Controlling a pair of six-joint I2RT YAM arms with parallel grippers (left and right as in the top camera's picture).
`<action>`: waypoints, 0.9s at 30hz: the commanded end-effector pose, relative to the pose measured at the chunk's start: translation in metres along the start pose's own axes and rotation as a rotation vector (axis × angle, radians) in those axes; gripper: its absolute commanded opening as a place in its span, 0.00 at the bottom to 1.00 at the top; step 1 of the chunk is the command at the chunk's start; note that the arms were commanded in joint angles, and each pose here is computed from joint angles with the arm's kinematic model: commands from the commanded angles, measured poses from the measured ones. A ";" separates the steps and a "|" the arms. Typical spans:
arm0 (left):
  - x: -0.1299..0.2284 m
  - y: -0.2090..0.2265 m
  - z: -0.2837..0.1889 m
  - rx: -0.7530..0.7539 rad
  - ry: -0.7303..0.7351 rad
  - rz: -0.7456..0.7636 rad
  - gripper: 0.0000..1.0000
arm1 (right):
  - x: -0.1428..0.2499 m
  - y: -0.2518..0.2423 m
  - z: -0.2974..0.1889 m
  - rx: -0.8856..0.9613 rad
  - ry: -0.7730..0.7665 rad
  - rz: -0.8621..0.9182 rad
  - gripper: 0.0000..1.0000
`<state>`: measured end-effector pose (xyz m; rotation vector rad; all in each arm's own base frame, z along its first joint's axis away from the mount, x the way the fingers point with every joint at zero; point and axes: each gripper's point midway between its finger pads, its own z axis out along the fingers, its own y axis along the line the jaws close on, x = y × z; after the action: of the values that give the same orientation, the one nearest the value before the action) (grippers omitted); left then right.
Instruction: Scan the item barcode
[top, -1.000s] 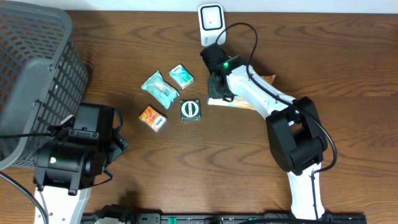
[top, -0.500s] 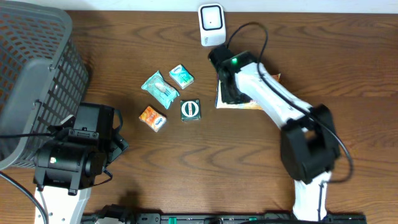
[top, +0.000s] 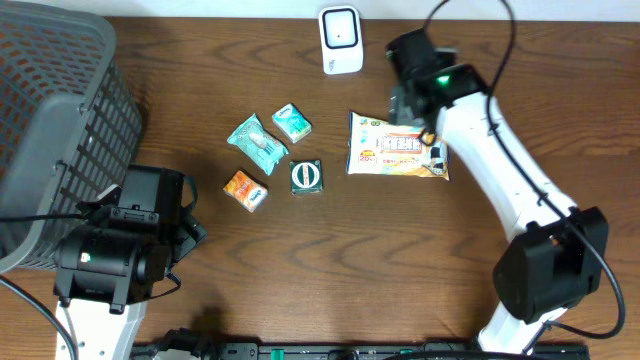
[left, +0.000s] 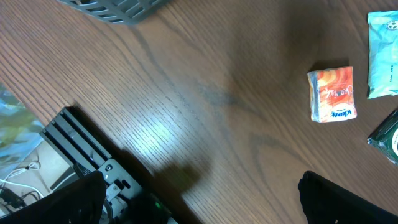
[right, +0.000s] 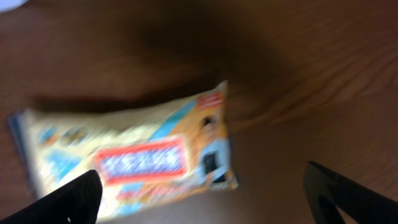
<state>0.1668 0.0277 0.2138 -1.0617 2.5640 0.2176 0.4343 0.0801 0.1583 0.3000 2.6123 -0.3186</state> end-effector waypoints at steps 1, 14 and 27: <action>-0.005 0.001 -0.005 0.004 -0.025 -0.020 0.98 | -0.008 -0.017 0.022 0.008 0.020 0.046 0.98; -0.005 0.001 -0.005 0.004 -0.025 -0.019 0.98 | 0.004 -0.020 0.114 -0.189 0.197 0.004 0.99; -0.005 0.001 -0.005 0.004 -0.025 -0.019 0.98 | 0.096 0.001 0.089 -0.358 0.606 -0.093 0.96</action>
<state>0.1668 0.0276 0.2138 -1.0617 2.5642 0.2172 0.4027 0.0487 0.0318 0.2209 3.1660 0.1162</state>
